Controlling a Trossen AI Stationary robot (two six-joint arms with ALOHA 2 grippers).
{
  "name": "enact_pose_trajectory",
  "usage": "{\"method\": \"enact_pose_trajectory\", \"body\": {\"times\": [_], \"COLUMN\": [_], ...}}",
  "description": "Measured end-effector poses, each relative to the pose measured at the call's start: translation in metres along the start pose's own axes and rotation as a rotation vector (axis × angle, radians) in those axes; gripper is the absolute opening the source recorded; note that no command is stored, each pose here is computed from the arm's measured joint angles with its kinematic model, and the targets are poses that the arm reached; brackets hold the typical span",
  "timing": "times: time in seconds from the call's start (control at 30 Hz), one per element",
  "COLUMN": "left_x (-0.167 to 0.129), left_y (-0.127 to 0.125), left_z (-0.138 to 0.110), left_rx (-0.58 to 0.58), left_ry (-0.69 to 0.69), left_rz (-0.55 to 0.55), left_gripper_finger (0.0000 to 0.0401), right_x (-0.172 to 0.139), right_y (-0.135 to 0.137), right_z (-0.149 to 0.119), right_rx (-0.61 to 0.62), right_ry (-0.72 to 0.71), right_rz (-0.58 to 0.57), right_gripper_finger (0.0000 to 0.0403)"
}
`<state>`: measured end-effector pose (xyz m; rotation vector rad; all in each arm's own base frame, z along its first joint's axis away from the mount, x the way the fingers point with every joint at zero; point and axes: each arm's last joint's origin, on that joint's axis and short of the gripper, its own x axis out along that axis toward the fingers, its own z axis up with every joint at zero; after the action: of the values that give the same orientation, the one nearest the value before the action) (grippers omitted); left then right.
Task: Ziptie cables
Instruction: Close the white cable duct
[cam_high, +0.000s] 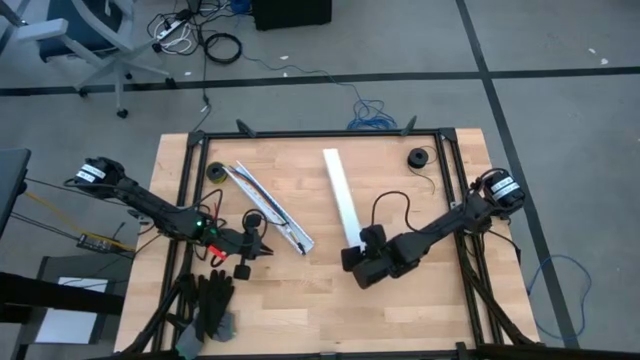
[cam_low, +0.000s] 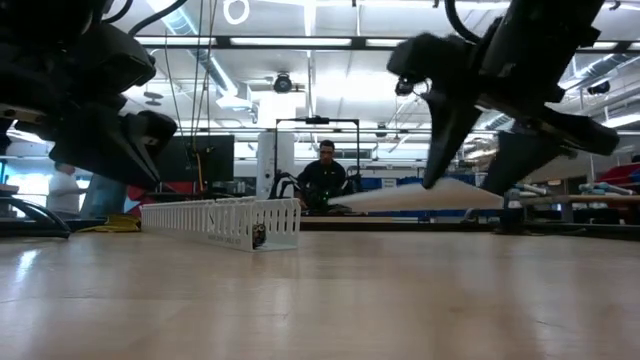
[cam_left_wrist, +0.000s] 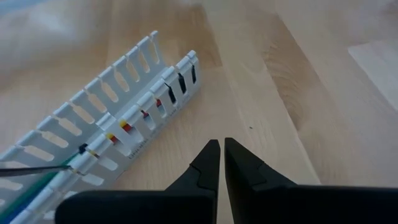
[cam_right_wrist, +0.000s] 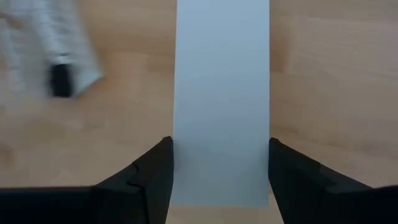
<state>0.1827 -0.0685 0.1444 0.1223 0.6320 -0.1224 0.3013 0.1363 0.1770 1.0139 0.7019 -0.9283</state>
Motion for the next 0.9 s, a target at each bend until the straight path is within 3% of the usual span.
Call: {"method": "enact_pose_trajectory", "body": {"times": [0.2,0.47,0.7,0.9], "left_x": [0.000,0.001,0.000,0.000], "left_y": [0.002,0.012,0.019,0.021], "left_z": [0.005,0.011,0.015,0.018], "left_rx": [-0.005,-0.027,-0.064,-0.097], "left_ry": [-0.051,-0.108,-0.149,-0.179], "left_rz": [0.078,0.141,0.269,0.288], "left_gripper_finger": [0.0000,0.0000,0.0000,0.0000], "right_x": [-0.004,-0.005,-0.007,-0.011], "right_y": [0.007,0.008,0.010,0.009], "right_z": [-0.007,-0.008,-0.012,-0.019], "right_rx": [-0.138,-0.298,-0.359,-0.386], "right_ry": [-0.041,-0.037,0.013,0.025], "right_rz": [0.095,0.098,0.125,0.146], "right_gripper_finger": [0.0212,0.0213,0.0203,0.0177]}}
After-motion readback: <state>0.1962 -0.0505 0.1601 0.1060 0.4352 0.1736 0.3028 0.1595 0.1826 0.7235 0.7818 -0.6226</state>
